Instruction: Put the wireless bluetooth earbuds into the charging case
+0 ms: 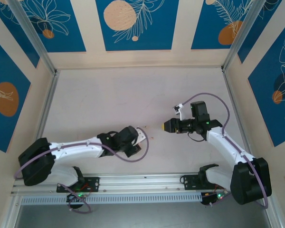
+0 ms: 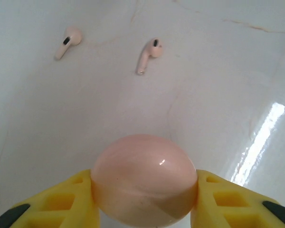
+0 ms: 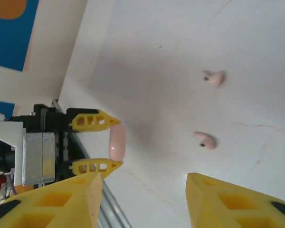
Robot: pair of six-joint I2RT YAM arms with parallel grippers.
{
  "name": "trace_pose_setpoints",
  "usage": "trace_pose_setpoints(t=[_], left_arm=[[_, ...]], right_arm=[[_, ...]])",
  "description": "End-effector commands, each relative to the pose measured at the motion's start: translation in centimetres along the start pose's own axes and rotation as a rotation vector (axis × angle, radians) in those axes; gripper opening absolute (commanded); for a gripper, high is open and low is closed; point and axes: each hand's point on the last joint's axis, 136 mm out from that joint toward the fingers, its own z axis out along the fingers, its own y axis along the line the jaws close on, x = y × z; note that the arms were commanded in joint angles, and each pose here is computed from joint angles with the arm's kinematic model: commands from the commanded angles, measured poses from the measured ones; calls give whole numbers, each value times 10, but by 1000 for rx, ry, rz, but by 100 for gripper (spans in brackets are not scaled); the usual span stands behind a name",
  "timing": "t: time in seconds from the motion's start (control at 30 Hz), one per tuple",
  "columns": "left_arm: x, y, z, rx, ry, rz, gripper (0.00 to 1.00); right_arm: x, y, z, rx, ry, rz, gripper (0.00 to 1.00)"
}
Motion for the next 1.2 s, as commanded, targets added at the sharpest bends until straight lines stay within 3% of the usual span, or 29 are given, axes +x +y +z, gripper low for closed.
trace_pose_setpoints(t=[0.0, 0.4, 1.17], left_arm=[[-31, -9, -9, 43, -207, 168, 39], [-35, -16, -18, 58, -292, 275, 37], [-49, -16, -29, 63, -331, 276, 36]], right_arm=[[10, 21, 6, -82, 21, -15, 50], [60, 47, 35, -188, 138, -27, 50], [55, 62, 74, -232, 216, -28, 48]])
